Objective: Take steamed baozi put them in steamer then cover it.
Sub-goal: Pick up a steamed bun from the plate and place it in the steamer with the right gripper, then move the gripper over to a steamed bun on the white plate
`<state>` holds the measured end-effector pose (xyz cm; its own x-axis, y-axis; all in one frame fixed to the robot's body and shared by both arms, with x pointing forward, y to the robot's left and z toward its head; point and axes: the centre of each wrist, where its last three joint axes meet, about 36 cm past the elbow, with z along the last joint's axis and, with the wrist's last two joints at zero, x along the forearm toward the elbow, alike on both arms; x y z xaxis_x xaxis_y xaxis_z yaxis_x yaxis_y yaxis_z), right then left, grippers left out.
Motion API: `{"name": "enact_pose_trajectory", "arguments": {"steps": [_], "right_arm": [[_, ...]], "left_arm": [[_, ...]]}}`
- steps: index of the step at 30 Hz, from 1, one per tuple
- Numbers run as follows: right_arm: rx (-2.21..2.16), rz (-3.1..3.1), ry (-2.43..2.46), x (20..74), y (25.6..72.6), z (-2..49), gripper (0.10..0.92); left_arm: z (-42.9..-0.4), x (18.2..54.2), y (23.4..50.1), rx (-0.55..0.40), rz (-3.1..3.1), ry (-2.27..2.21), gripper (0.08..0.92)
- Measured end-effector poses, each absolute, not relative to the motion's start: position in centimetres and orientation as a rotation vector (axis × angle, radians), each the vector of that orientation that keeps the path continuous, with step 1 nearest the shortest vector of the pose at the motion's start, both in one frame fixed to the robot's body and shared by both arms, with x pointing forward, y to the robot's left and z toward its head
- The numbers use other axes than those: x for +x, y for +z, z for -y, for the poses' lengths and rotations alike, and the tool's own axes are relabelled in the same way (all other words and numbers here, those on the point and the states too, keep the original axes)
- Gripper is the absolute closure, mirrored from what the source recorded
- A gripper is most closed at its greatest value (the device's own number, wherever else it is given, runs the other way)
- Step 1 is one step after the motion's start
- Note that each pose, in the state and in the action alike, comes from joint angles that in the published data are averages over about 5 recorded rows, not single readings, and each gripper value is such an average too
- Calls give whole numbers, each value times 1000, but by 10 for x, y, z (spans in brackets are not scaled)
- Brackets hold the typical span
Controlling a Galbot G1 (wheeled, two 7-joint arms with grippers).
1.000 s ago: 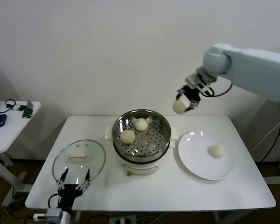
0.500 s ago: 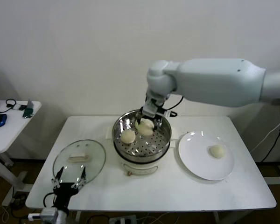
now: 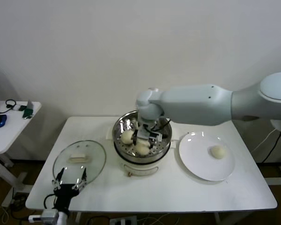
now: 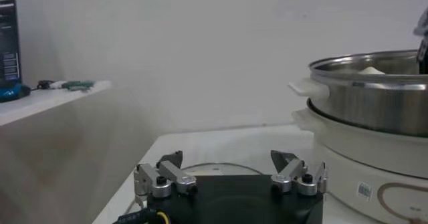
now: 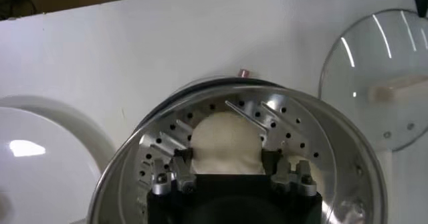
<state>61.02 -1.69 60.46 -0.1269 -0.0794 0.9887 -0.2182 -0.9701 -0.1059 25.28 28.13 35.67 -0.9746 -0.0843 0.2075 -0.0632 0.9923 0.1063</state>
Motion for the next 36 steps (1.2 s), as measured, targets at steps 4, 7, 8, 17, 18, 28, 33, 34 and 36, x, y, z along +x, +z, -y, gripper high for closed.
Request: {"name": "enact_pose_trajectory", "arguments": {"steps": [4,7,8,17,18,28,33,34,36], "right_arm": [[2025,340,2262,611,594,14,306],[2036,349,2267,613,590,13,248],[2040,353,2270,614,591,12,230],[2019,403,2267,629,622,31,200],[2006,411,2258,633,629,38,199],[1769,656,2037,675,718,163,199],[1620,850,1874,683,726,252,200],[1591,887,1841,683,723,270,200],[1539,950,1777,683,713,304,200]], "left_arm": [[-280,253,357,108,2924,-143,177],[-280,253,357,108,2924,-142,177],[-280,253,357,108,2924,-142,177],[-280,252,356,111,2920,-139,177],[-280,252,355,112,2920,-139,177],[-278,254,355,108,2918,-136,177],[-278,256,353,108,2917,-135,177],[-279,257,353,108,2917,-135,177],[-279,257,353,109,2917,-135,177]]}}
